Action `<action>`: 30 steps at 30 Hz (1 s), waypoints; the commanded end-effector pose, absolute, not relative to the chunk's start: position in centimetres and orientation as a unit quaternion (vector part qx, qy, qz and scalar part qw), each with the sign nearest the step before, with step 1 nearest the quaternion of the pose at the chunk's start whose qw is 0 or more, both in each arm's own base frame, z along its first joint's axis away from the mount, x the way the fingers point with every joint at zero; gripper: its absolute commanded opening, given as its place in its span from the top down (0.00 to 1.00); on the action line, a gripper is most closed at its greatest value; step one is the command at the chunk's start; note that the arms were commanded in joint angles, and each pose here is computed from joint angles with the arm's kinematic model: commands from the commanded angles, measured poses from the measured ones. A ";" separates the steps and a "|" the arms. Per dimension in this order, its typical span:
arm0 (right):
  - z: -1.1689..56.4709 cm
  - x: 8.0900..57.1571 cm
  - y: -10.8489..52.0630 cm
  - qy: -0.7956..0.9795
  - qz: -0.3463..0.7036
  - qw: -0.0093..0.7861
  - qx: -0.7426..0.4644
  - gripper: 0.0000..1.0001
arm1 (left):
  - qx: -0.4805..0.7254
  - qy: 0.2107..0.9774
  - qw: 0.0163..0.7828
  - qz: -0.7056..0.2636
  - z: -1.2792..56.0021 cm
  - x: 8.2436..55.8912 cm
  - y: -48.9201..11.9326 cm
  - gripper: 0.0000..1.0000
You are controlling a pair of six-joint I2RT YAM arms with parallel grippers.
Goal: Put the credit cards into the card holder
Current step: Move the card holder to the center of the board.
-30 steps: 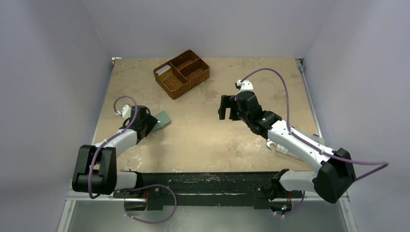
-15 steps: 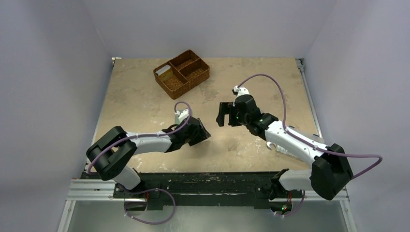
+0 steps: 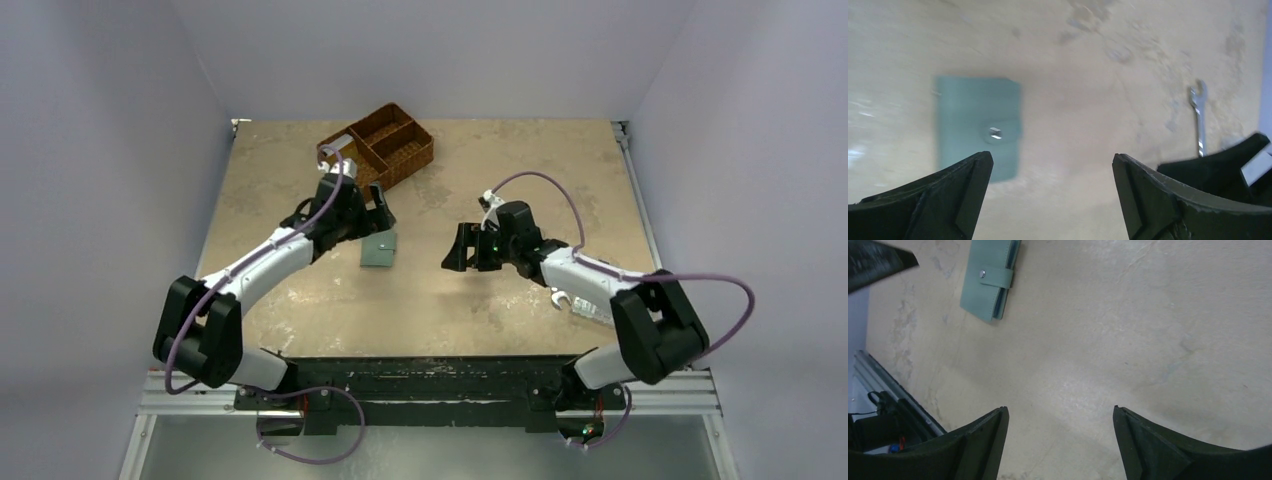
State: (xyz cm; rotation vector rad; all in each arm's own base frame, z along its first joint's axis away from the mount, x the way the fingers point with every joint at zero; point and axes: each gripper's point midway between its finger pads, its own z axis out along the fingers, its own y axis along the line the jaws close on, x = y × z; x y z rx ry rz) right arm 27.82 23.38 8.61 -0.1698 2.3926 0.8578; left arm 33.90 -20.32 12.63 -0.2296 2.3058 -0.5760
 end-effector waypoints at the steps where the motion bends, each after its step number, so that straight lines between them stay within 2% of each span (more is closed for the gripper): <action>1: 11.0 28.8 28.0 0.854 0.429 0.280 -0.087 0.21 | -0.037 0.939 0.305 -0.153 9.8 33.2 -15.9 0.00; 4: 10.4 29.4 29.4 0.854 0.440 0.263 -0.089 0.24 | -0.055 0.944 0.274 -0.177 9.1 34.2 -15.4 0.06; 7: 9.6 29.7 30.4 0.857 0.442 0.248 -0.092 0.24 | -0.071 0.958 0.242 -0.138 6.3 35.4 -13.6 0.09; 9: 9.6 29.8 31.2 0.856 0.445 0.245 -0.096 0.24 | -0.079 0.965 0.223 -0.111 4.1 35.7 -12.3 0.15; 12: 9.4 29.6 32.0 0.857 0.443 0.243 -0.102 0.24 | -0.073 0.959 0.182 -0.203 2.2 35.2 -14.3 0.29; 15: 9.0 29.6 32.5 0.859 0.440 0.240 -0.105 0.26 | -0.061 0.948 0.157 -0.269 1.3 34.1 -16.4 0.39; 21: 8.2 30.5 32.8 0.865 0.426 0.246 -0.095 0.35 | -0.052 0.931 0.135 -0.335 0.8 31.7 -18.8 0.59; 24: 7.7 31.5 32.1 0.879 0.383 0.270 -0.089 0.38 | -0.021 0.933 0.132 -0.333 0.9 30.7 -20.5 0.65; 30: 6.1 33.2 29.9 0.921 0.210 0.321 -0.069 0.40 | 0.004 0.935 0.105 -0.340 0.2 29.4 -22.8 0.72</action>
